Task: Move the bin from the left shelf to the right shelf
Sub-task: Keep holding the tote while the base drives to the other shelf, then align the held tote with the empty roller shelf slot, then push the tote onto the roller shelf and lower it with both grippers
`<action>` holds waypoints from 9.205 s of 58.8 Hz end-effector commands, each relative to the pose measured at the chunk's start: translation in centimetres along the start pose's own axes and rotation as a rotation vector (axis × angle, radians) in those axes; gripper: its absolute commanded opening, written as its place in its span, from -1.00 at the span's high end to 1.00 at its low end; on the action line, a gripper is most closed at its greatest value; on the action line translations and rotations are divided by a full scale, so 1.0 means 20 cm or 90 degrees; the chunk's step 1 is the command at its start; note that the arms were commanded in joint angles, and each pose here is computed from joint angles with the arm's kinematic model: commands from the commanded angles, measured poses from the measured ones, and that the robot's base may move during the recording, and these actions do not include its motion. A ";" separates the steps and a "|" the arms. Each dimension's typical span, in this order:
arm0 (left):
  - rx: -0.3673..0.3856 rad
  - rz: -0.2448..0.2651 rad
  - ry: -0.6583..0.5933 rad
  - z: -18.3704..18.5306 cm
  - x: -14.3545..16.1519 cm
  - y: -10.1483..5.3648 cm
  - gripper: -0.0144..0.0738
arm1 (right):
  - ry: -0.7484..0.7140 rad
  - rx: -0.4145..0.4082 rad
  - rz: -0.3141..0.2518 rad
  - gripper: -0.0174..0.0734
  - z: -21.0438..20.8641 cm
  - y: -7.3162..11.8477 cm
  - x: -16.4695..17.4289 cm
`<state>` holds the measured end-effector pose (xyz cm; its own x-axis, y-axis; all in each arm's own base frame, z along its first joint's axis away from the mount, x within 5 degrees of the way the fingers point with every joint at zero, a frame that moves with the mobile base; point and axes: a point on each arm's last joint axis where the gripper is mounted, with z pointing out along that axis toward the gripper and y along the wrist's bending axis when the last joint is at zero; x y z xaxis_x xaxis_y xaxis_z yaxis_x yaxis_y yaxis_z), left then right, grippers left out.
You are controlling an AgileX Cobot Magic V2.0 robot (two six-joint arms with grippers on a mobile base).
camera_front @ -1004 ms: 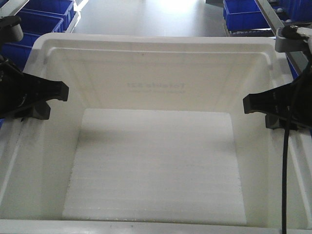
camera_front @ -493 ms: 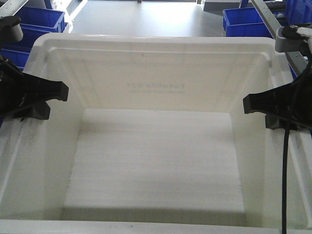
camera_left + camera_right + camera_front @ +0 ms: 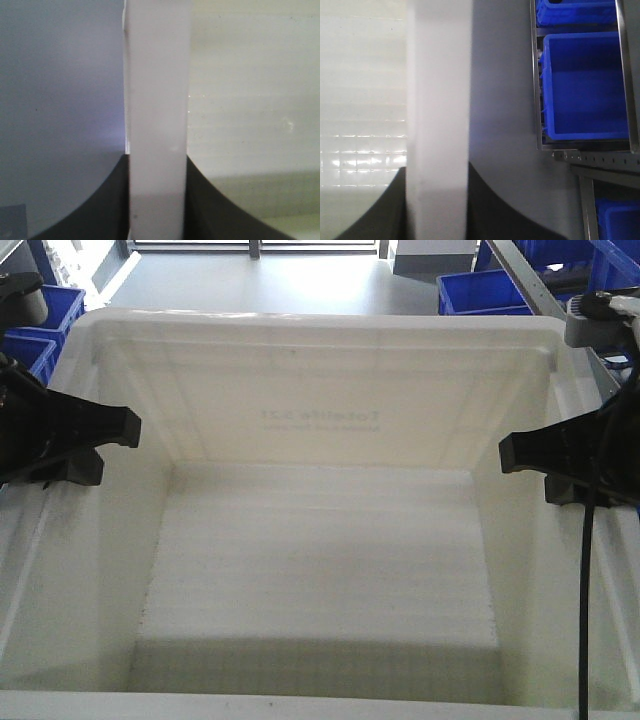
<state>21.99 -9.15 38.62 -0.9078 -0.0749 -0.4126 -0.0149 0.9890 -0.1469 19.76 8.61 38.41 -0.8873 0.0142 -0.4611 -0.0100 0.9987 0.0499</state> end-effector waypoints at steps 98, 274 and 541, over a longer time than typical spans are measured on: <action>0.028 0.009 -0.067 -0.10 -0.01 0.00 0.69 | -0.067 0.020 0.006 0.62 -0.10 -0.04 -0.03; 0.028 0.009 -0.067 -0.10 -0.01 0.00 0.69 | -0.066 0.020 0.006 0.62 -0.10 -0.04 -0.03; 0.072 -0.005 -0.165 -0.07 -0.07 -0.03 0.69 | -0.178 0.048 0.097 0.62 -0.04 -0.04 -0.15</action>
<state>22.83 -9.22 38.75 -0.8517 -0.0923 -0.5159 -0.0054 0.9859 -0.1673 21.13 8.72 38.34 -0.8422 0.1013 -0.5296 0.0835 0.9948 0.0576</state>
